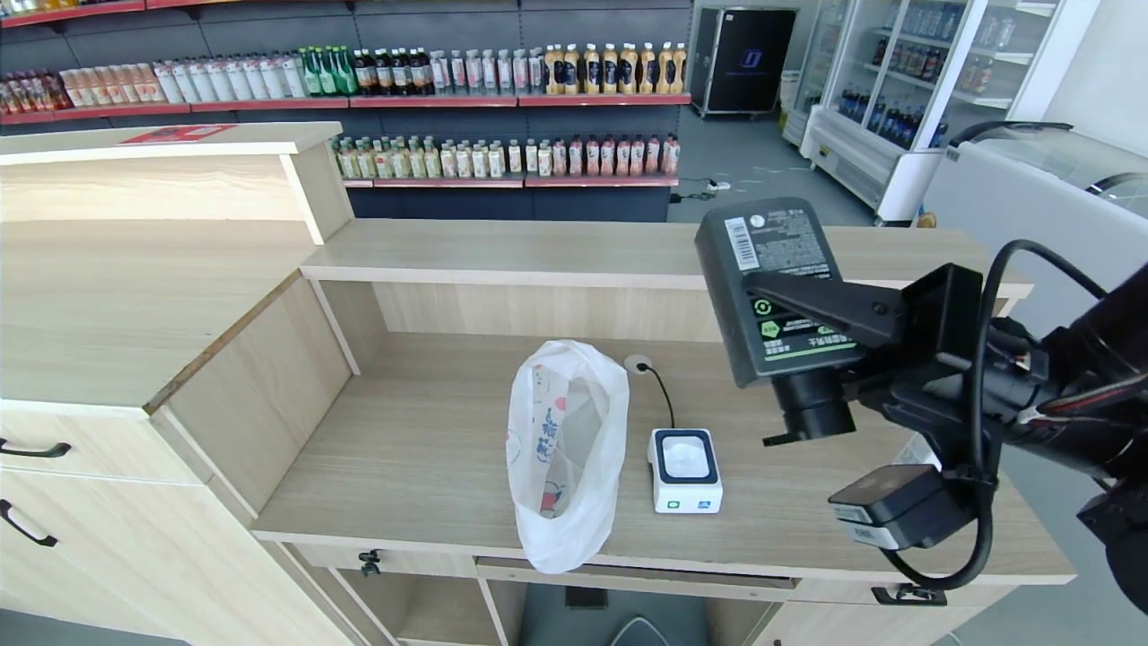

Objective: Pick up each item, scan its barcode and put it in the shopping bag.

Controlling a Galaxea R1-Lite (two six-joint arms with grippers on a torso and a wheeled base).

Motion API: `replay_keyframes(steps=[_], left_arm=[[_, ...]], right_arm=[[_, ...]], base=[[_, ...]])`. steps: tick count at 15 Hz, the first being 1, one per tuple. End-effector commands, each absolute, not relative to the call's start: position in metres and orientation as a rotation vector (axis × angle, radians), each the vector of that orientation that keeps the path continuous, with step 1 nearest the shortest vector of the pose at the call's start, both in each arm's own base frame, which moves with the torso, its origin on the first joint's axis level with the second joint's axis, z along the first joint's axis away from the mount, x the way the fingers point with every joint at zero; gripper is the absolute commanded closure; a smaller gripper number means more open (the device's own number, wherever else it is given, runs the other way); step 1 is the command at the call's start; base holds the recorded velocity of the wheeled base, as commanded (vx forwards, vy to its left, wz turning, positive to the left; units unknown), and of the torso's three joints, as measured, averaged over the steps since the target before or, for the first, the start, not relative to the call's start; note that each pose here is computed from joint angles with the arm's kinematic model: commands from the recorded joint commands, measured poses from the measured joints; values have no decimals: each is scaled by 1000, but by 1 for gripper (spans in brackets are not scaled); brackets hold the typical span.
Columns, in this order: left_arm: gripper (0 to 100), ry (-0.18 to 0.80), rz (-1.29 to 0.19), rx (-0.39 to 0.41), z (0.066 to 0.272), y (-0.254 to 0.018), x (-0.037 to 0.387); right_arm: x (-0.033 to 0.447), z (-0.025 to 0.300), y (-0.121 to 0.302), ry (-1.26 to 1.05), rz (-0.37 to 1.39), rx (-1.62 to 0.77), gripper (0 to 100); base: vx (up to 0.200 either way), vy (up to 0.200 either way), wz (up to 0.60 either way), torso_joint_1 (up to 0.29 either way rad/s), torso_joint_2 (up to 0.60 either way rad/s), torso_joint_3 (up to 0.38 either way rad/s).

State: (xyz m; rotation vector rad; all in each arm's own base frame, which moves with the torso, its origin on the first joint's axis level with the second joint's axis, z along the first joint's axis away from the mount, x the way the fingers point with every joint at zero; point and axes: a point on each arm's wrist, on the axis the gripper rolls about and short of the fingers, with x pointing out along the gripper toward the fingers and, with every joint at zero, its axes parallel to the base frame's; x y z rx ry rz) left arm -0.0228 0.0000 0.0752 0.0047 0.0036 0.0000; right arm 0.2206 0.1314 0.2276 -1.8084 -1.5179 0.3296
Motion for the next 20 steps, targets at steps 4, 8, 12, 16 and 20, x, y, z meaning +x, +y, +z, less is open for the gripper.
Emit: replay_keyframes(steps=[4, 8, 12, 16, 20], left_arm=[[0, 3, 0, 5, 75, 0, -23], [0, 3, 0, 5, 75, 0, -23], [0, 3, 0, 5, 75, 0, -23], [0, 3, 0, 5, 75, 0, -23], [0, 3, 0, 5, 75, 0, -23]], right_arm=[[187, 208, 183, -1812, 420, -1793, 100], [173, 219, 180, -1907, 400, -1742, 100], [171, 221, 172, -1912, 471, -1714, 100], [166, 219, 171, -1904, 524, -1701, 100], [153, 222, 145, -1878, 607, -1737, 100]], base=[[0, 0, 0, 0, 0, 0], [0, 0, 0, 0, 0, 0], [0, 0, 0, 0, 0, 0], [0, 0, 0, 0, 0, 0], [0, 0, 0, 0, 0, 0]])
